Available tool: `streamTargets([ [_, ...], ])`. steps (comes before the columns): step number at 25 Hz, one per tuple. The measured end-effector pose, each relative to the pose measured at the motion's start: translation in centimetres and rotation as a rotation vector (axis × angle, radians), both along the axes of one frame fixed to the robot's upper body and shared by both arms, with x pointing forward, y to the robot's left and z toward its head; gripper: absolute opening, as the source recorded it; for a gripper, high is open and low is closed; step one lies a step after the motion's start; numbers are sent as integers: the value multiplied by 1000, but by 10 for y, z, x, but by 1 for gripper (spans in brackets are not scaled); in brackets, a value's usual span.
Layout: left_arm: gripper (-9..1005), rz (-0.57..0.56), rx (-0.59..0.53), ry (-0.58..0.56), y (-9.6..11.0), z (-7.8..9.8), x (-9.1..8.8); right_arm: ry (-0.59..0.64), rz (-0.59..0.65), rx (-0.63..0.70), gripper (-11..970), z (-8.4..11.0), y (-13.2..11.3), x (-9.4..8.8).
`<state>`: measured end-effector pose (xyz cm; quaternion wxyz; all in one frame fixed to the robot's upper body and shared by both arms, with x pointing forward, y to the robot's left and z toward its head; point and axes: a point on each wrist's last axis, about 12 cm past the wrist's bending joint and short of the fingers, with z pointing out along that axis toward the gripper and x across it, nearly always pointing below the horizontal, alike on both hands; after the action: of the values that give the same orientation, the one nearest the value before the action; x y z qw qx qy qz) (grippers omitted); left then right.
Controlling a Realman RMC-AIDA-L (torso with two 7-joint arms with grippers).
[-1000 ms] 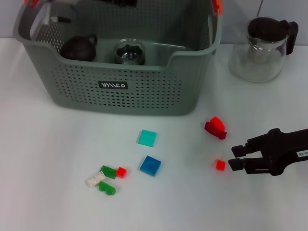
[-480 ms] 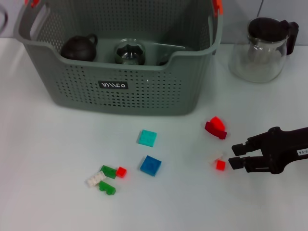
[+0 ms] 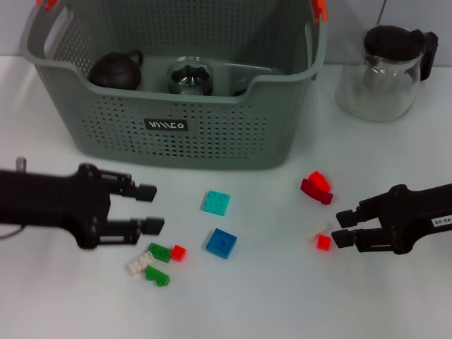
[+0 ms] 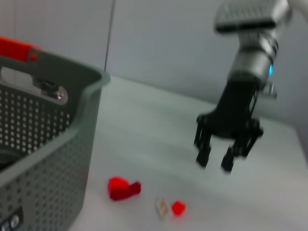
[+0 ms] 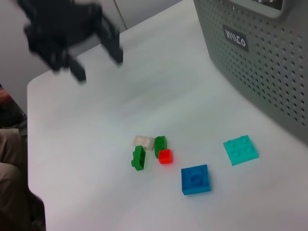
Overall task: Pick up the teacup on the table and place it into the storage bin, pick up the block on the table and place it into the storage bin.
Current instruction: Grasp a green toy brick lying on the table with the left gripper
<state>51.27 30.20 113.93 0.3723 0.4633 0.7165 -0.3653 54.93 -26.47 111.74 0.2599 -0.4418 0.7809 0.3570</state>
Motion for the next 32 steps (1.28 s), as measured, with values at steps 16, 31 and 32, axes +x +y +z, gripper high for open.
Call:
streamTargets([
  [16,533,133,68,-137,3,-97,-35,5,-5,11,412,-5,1,-1],
  [31,433,217,82,-249,15,-123,-60,8,-3,10,413,-6,1,-2],
  [32,425,222,87,-247,16,-124,-60,9,-2,10,413,-6,1,-2],
])
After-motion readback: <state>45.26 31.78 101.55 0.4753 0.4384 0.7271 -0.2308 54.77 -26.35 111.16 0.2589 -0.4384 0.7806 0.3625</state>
